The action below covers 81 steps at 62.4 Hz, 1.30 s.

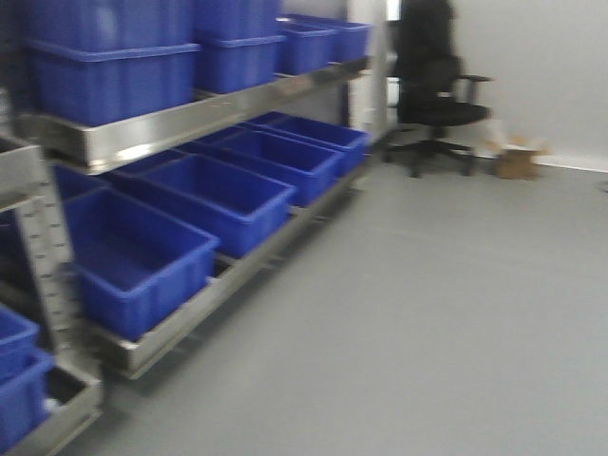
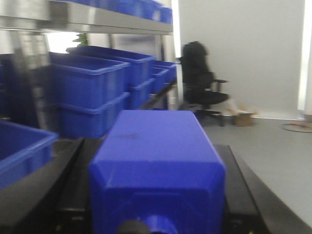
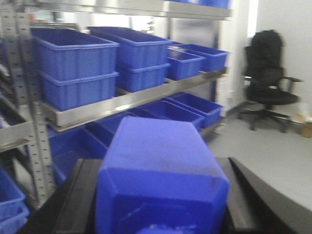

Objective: Pick and sort blue part to right shelf

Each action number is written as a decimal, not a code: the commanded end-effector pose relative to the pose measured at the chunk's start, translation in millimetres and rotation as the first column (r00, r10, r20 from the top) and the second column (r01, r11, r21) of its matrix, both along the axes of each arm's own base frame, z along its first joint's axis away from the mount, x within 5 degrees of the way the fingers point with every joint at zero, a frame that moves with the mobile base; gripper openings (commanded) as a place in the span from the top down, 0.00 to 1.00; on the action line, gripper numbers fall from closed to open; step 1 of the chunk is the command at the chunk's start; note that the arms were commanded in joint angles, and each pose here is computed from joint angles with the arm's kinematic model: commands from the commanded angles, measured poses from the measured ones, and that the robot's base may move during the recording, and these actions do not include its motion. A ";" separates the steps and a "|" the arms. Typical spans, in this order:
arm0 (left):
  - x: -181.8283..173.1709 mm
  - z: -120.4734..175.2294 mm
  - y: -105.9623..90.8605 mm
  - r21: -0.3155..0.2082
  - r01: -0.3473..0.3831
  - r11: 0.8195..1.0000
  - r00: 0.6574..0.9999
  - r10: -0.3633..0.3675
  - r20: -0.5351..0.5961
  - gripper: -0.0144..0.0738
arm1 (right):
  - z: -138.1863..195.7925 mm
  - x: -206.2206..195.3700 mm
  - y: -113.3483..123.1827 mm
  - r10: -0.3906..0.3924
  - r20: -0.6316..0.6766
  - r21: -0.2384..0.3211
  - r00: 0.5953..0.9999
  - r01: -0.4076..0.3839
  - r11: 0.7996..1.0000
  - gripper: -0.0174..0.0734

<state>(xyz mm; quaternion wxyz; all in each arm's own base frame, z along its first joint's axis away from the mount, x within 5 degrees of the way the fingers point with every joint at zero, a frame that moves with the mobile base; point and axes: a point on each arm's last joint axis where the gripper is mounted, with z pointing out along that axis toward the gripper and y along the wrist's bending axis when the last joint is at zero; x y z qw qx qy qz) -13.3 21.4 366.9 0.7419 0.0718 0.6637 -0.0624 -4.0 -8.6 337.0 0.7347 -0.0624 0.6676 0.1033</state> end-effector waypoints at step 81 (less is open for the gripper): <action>-1.0 13.3 -1.0 -0.008 0.013 1.000 0.996 -0.012 0.085 0.53 | 16.0 -2.4 -0.1 0.001 0.108 0.006 0.994 -0.001 1.000 0.59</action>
